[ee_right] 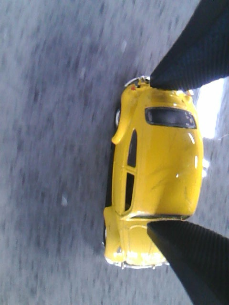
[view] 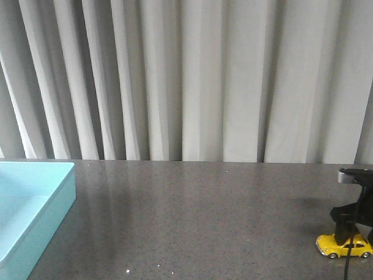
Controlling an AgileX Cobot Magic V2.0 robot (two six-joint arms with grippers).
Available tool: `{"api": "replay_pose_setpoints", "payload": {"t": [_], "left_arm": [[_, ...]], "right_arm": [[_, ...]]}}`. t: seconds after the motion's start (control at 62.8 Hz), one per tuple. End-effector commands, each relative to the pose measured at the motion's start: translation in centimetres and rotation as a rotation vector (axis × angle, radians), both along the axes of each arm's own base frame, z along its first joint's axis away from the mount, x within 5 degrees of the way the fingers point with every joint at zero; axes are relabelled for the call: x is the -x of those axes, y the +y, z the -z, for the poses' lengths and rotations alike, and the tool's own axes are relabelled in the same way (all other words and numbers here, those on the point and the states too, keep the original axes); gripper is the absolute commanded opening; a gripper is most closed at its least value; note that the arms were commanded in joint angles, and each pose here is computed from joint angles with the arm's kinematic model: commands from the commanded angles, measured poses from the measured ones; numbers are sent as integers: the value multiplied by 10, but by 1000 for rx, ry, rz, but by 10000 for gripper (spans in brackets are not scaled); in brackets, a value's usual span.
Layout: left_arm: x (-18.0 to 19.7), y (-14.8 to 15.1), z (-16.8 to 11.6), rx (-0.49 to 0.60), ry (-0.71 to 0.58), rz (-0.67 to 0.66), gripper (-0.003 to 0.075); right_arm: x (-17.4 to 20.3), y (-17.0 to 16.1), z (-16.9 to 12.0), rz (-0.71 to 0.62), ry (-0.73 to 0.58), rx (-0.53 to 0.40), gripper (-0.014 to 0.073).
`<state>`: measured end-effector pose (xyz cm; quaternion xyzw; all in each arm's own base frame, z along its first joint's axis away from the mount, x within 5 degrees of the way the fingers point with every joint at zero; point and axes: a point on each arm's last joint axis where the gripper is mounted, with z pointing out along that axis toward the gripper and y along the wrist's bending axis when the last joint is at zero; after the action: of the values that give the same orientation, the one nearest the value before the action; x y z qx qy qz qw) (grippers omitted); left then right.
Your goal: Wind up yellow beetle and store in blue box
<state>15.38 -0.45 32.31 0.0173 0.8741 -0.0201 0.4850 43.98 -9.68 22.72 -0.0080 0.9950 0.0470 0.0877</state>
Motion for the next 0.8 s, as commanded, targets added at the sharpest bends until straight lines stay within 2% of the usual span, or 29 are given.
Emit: {"api": "replay_pose_setpoints", "payload": {"t": [0.0,0.159,0.494,0.621,0.78], "left_arm": [[-4,-1,-16,10,-95,1,486],[-4,-1,-16,10,-95,1,486],[-3,-1,-15,10,-88,1,486],[-3,-1,-14,10,-81,2,486],[-3,-1,-15,10,-84,2,486]], "right_arm": [[12,-24,-21,5,-9,57,544],[14,-32,-21,17,-29,5,544],[14,-31,-28,18,-57,6,544],[19,-28,-47,24,-105,3,544],[34,-15,-93,19,-230,-36,544]]}}
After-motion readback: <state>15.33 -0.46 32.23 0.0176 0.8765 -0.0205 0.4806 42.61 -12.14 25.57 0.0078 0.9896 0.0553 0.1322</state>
